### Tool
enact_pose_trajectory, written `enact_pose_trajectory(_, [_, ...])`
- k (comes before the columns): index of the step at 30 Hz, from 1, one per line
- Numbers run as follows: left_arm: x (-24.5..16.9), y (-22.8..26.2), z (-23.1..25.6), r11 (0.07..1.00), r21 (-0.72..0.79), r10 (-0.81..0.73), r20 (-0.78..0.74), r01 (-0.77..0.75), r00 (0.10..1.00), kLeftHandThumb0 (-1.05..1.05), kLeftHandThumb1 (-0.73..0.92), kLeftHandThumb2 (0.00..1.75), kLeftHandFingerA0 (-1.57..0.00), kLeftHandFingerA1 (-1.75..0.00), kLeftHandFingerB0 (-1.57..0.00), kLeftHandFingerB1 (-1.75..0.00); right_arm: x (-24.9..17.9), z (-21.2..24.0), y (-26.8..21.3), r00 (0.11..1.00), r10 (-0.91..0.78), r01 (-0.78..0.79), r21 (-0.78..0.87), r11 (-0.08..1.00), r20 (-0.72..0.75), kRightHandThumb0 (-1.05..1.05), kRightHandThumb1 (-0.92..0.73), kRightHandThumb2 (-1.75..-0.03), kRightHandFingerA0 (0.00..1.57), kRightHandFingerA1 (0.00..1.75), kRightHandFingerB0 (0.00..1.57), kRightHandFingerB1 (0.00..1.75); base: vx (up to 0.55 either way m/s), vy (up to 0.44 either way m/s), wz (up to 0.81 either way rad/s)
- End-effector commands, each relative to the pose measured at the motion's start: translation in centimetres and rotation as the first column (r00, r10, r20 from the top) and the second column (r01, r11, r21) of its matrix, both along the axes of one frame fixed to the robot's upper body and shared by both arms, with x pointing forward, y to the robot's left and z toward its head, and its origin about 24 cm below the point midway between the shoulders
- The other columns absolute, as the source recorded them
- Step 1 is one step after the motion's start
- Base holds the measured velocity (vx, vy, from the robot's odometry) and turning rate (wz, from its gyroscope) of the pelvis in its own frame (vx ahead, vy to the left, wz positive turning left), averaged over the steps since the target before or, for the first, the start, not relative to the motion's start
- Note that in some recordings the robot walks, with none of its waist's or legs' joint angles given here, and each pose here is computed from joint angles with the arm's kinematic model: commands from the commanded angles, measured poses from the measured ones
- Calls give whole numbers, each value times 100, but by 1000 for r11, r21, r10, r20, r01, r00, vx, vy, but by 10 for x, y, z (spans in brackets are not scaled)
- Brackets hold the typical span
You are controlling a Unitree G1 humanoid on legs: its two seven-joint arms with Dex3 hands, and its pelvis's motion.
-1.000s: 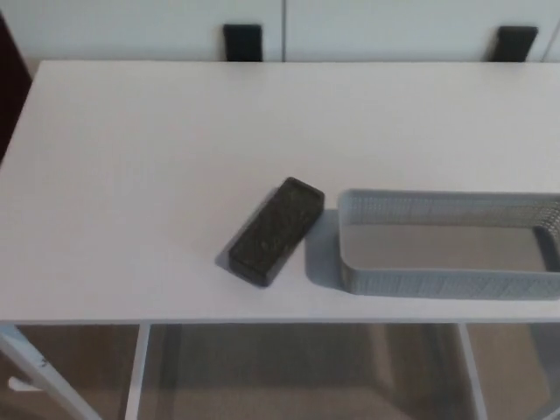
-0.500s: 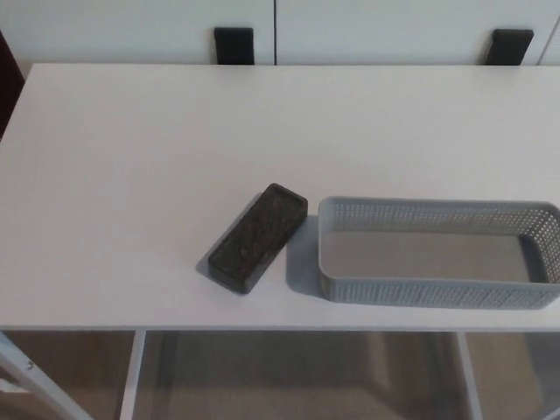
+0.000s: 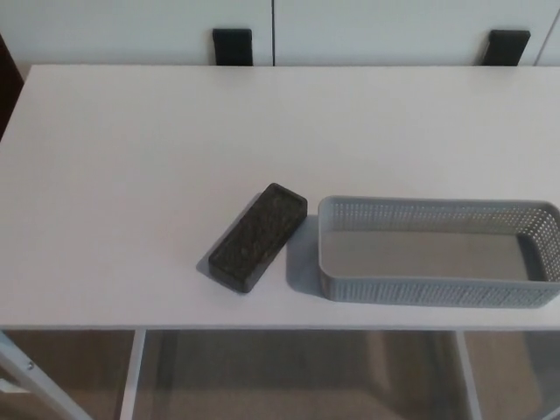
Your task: The robot walks towards a desk on which an eraser is kept on the left hand side and a container is kept on the right hand side. The robot picks up the eraser using its left hand and places it in the container.
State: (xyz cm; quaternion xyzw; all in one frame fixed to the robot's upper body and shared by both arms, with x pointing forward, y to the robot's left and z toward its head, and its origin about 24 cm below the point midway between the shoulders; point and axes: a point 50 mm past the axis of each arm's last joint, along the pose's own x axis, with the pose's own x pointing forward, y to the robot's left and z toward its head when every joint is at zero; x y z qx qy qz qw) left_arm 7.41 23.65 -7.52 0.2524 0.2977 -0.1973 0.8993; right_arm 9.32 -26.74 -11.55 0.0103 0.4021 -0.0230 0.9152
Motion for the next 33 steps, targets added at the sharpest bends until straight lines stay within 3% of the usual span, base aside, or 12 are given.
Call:
enact_pose_trajectory(1, [-17,-105,100,642,-365,-630,251,674,735,-82,66,61,-21,-34,-12,-25,3,1,-3,1000,-10,10,-4,1000,-2,-23,-47,-57,70,65,37,52,0,0,0])
enact_pose_trajectory(2, [-17,-111,113,583,-353,-672,298,732,678,-87,72,63,-19,-35,-11,-25,4,1,-3,1000,-13,13,-5,1000,-8,-23,-47,-55,69,64,37,51,0,0,0])
enact_pose_trajectory(3, [-16,-121,134,484,-297,-737,368,823,567,-82,70,106,-8,-48,-5,-32,4,0,-3,1000,-17,17,-12,1000,-12,-21,-47,-54,72,64,39,51,0,0,0])
enact_pose_trajectory(5, [-16,-127,153,409,-283,-771,401,867,495,-76,92,77,-15,-46,-7,-26,4,0,-3,1000,-11,11,-15,1000,-11,-24,-47,-54,76,65,38,49,0,0,0])
enact_pose_trajectory(8, [-14,-133,187,263,-400,-790,433,878,434,-72,92,88,-10,-46,-7,-29,3,0,-3,1000,-4,4,-13,1000,-11,-23,-47,-54,76,65,38,49,0,0,0])
enact_pose_trajectory(9, [-12,-132,191,225,-469,-777,443,854,448,-31,64,120,0,-50,0,-50,3,0,-3,1000,-2,1,-16,1000,-13,-23,-47,-54,76,65,39,49,0,0,0])
enact_pose_trajectory(10, [-10,-130,198,204,-537,-773,425,819,471,-72,92,89,-17,-46,-13,-39,2,0,-3,1000,-2,2,-13,1000,-16,-22,-48,-56,71,65,37,51,0,0,0])
enact_pose_trajectory(26, [-8,-124,216,211,-573,-807,355,792,472,-75,92,90,-17,-50,-14,-42,4,0,-2,1000,-3,2,-9,1000,-12,-22,-47,-56,72,65,38,51,0,0,0])
enact_pose_trajectory(27, [25,-123,234,331,-507,-654,485,796,581,-14,63,59,-12,-30,-15,-28,4,0,-2,1000,16,-16,-16,1000,-11,-25,-43,-52,77,67,37,50,0,0,0])
enact_pose_trajectory(28, [71,-110,284,641,-4,-396,855,767,336,-59,54,78,-22,-44,-14,-39,5,1,-2,999,48,-48,-29,998,-8,-26,-43,-52,77,66,37,50,0,0,0])
enact_pose_trajectory(29, [76,-108,284,713,173,-441,865,680,242,-53,55,71,-12,-36,-11,-34,4,1,-2,999,47,-47,-24,999,-5,-24,-44,-53,76,66,36,50,0,0,0])
enact_pose_trajectory(33, [97,-102,265,833,251,-460,810,494,363,-29,51,99,-1,-50,0,-48,5,2,0,999,45,-45,-41,998,-4,-27,-42,-52,81,66,40,50,-7,-1,2])
